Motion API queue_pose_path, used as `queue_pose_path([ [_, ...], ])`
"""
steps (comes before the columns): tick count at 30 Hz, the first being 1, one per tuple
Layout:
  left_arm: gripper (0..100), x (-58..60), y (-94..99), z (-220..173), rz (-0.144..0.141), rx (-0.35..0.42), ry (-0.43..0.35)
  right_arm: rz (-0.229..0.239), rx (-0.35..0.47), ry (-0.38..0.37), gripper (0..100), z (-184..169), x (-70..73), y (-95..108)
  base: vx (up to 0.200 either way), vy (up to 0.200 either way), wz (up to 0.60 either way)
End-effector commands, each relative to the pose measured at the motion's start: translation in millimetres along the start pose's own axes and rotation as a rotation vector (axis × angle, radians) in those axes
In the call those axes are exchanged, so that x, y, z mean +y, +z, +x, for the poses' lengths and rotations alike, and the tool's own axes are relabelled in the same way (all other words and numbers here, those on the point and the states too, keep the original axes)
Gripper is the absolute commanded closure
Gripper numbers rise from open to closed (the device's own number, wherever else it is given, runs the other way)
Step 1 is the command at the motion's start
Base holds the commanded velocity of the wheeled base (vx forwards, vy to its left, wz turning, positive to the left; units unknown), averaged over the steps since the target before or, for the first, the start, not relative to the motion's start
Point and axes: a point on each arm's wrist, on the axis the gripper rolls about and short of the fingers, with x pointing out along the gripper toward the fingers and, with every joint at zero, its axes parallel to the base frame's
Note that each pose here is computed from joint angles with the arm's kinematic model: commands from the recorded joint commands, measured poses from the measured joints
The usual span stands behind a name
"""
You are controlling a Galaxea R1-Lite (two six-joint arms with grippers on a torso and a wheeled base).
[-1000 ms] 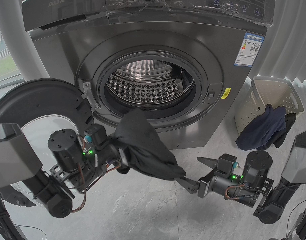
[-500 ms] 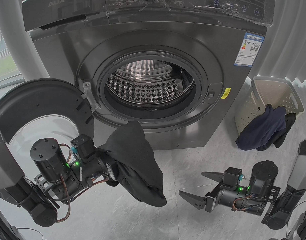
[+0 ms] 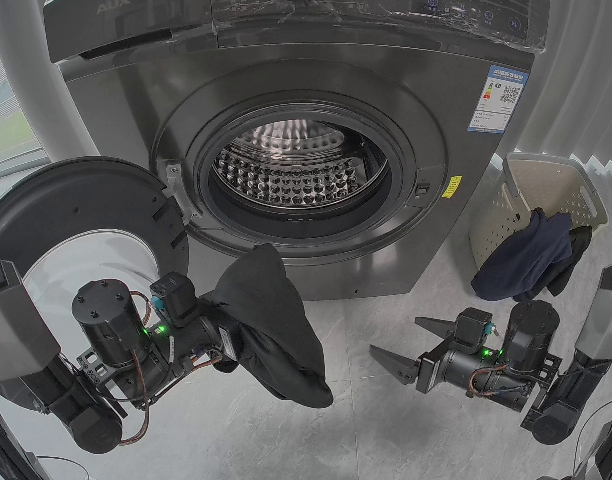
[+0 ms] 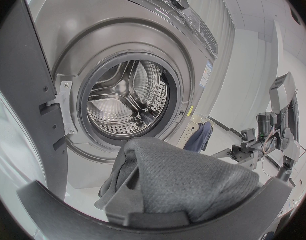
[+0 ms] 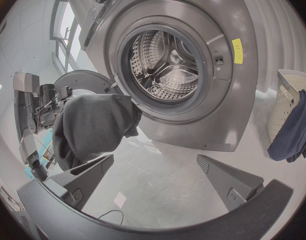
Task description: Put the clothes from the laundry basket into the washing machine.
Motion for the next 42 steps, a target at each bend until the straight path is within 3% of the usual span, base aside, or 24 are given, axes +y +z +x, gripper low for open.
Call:
queue_pose_path([
  [1,100,0.1,-3.4,3,0.006,0.008,0.001,0.008,-0.003,-0.036,0,4,-10.3,0,0.2,0.0,0.0],
  [18,100,0.1,-4.3,2,0.002,0.012,-0.002,0.009,-0.011,-0.044,0,5,-10.0,1,0.2,0.0,0.0],
  [31,100,-5.0,-4.5,2,0.001,0.012,-0.02,0.005,-0.006,-0.027,0,3,-4.5,0,0.0,0.0,0.0],
  [35,100,-15.7,-2.8,5,-0.007,0.002,-0.056,0.0,-0.027,-0.003,0,0,2.4,5,0.0,0.0,0.0],
  [36,100,-20.0,2.0,14,-0.012,-0.03,-0.067,0.001,-0.038,0.011,0,-2,6.3,9,0.0,0.0,0.0],
  [42,100,-18.8,-4.1,64,-0.013,-0.093,-0.061,-0.002,-0.026,0.043,0,-6,15.4,6,0.0,0.0,0.0],
])
